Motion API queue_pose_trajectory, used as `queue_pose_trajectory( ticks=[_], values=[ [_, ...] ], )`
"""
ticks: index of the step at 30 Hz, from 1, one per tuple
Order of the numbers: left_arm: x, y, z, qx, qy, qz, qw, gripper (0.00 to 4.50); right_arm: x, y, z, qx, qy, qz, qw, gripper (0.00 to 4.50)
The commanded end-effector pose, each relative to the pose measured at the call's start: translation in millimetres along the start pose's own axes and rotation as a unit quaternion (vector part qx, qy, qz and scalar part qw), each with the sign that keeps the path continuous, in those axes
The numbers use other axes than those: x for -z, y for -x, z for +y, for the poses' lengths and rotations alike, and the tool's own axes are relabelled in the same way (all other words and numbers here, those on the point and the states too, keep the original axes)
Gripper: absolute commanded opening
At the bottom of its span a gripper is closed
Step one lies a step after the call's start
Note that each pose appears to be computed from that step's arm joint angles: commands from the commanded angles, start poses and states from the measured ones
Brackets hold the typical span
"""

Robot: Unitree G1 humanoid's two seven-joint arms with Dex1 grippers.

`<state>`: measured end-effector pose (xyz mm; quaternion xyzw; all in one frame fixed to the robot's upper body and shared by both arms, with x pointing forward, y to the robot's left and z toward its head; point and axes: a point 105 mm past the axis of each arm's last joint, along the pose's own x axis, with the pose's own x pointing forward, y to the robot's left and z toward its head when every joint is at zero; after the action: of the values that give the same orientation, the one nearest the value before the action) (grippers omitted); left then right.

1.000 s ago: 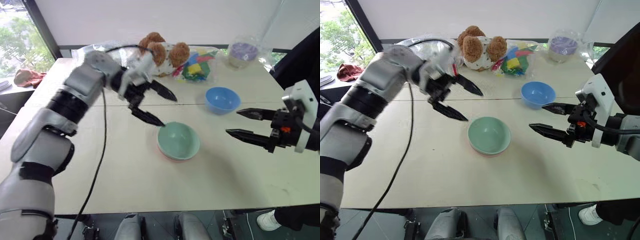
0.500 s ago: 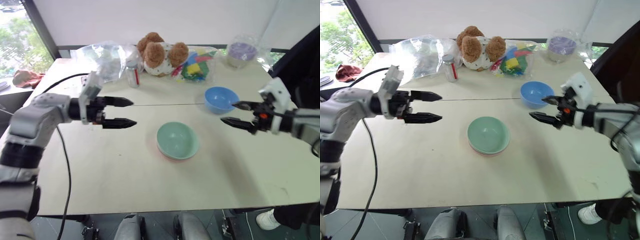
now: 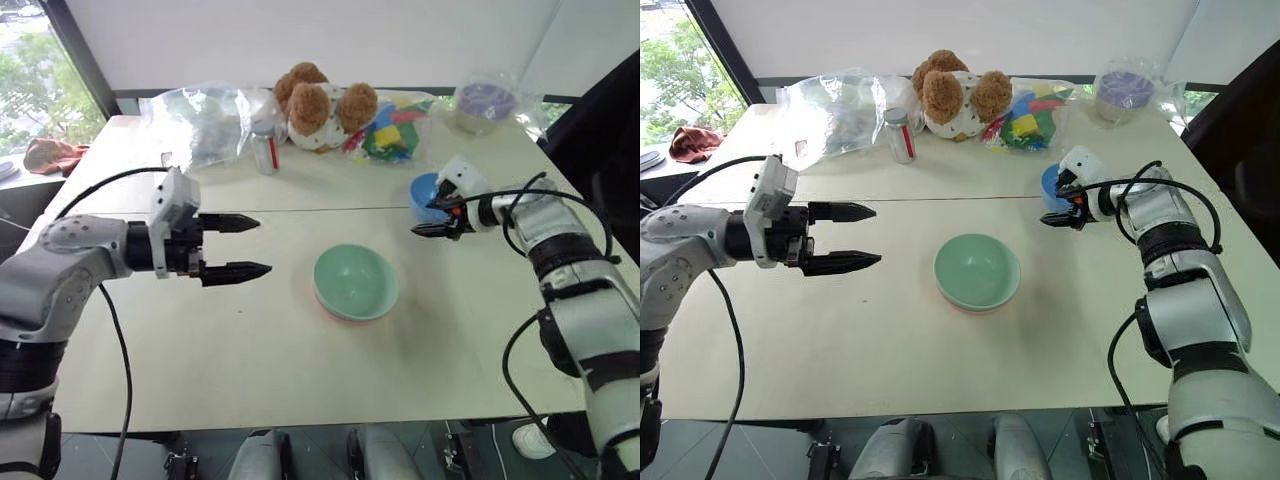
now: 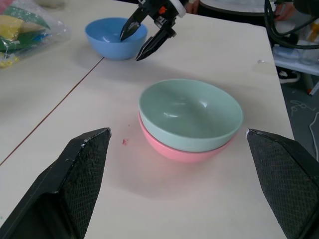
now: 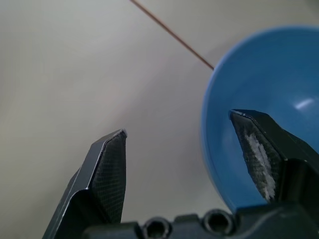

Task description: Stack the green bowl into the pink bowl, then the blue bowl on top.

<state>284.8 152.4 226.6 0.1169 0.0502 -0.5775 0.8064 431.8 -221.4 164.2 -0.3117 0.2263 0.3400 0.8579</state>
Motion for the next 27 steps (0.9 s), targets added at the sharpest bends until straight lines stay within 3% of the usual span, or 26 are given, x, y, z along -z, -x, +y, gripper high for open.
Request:
queue_pose_trajectory(
  ticks=[1,3,6,11,15,19,23,27],
  values=[
    [-11,8,-3,-0.019,-0.021,-0.012,1.0,4.49,2,1,-8,0.022,0.03,0.03,0.999,3.58],
    [-10,8,-4,-0.025,-0.02,-0.011,0.999,4.49,4,0,-9,0.023,0.032,0.038,0.999,3.58],
    [-8,10,-5,-0.033,-0.019,-0.008,0.999,4.5,2,0,-11,0.029,0.032,0.038,0.998,2.76],
    [-9,12,-5,-0.044,-0.017,-0.012,0.999,4.5,-3,1,-14,0.038,0.046,0.037,0.998,0.08],
    [-9,12,-5,-0.046,-0.017,-0.014,0.999,4.5,-18,11,-21,0.043,0.078,0.024,0.996,0.03],
    [-9,11,-3,-0.045,-0.017,-0.014,0.999,4.5,-57,39,-7,-0.067,0.166,-0.037,0.983,0.03],
    [-10,9,-2,-0.042,-0.015,-0.017,0.999,4.5,-86,75,49,-0.219,0.27,-0.094,0.933,0.03],
    [-9,7,0,-0.041,-0.013,-0.021,0.999,4.5,-93,99,107,-0.308,0.298,-0.113,0.896,0.03]
  ],
)
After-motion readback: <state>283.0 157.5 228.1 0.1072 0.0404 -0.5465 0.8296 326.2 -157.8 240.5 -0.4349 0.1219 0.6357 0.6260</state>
